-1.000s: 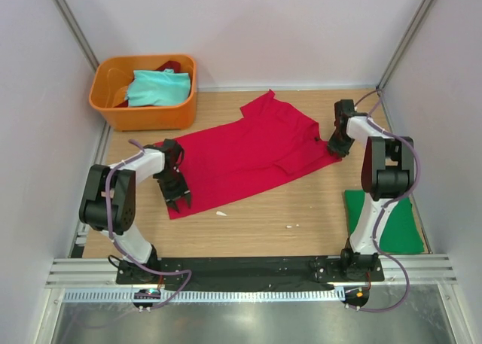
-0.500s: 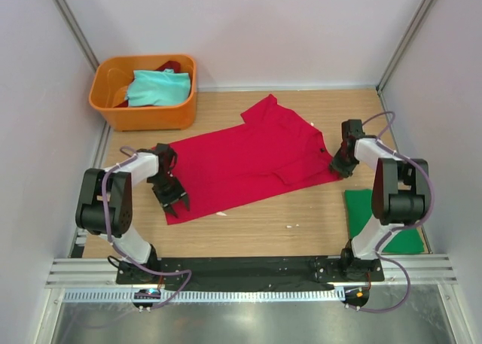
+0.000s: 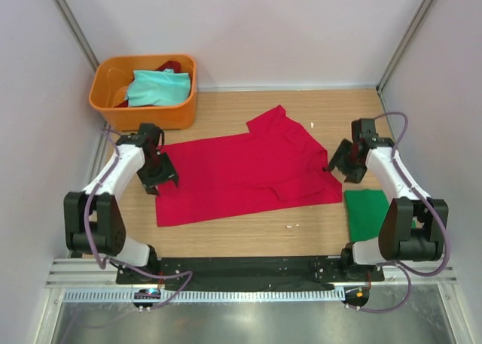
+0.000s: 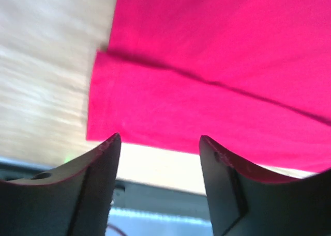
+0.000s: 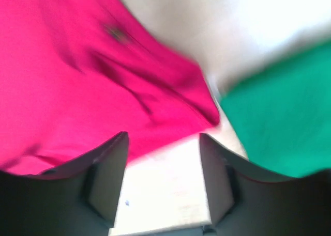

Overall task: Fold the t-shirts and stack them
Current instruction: Fold the tshirt

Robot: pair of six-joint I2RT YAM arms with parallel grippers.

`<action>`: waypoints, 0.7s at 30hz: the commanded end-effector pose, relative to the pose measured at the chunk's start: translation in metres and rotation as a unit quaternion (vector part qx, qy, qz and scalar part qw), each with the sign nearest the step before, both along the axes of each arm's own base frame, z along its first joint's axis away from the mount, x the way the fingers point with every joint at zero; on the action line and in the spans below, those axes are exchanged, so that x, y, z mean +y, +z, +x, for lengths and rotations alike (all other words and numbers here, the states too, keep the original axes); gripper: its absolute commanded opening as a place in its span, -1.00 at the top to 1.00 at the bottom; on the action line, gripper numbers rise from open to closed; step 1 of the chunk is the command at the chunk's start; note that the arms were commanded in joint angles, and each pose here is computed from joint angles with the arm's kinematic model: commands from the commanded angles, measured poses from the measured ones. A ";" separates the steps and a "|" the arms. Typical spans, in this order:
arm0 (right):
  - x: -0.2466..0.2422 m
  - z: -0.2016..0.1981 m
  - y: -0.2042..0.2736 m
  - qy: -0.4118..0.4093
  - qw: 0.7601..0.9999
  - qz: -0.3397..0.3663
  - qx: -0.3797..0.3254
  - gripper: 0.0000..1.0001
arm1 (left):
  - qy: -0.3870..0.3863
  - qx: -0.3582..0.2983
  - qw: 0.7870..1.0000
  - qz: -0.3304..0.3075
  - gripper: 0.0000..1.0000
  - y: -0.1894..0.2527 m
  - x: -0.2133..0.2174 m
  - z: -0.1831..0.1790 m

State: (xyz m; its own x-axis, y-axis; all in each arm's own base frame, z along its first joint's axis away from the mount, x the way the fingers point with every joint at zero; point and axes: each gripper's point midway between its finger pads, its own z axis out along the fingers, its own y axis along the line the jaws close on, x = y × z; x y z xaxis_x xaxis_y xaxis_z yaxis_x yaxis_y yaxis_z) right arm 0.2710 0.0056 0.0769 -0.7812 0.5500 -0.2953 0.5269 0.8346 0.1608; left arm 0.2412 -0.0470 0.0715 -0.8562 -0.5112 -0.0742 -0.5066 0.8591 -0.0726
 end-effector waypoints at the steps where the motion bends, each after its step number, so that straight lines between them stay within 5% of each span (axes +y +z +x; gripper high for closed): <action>1: -0.011 0.085 0.047 0.028 0.991 -0.029 -0.124 -0.32 | -0.026 -0.112 0.992 0.049 -0.31 0.043 0.021 0.035; 6: 0.011 0.194 0.080 0.076 0.967 0.022 -0.241 -0.29 | -0.028 -0.155 0.986 0.049 -0.28 0.049 0.037 0.078; 11: 0.047 0.265 0.080 0.173 0.935 0.083 -0.299 -0.26 | -0.008 -0.181 0.983 -0.021 -0.13 0.033 0.051 0.115; 17: 0.080 0.310 0.074 0.238 0.906 0.122 -0.327 -0.19 | 0.015 -0.179 0.983 -0.031 0.00 0.022 0.066 0.141; 21: 0.088 0.322 0.038 0.248 0.909 0.144 -0.301 0.00 | 0.013 -0.188 0.981 -0.050 0.03 0.012 0.065 0.156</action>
State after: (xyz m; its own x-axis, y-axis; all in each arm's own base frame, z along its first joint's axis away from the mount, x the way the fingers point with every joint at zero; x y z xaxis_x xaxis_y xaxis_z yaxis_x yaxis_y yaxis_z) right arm 0.5753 0.0772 0.0934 -0.7295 0.3379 -0.5947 -0.0325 0.8514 0.5235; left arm 0.3681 0.0198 0.0689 -0.7808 -0.5655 -0.2657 -0.5074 0.8220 -0.2584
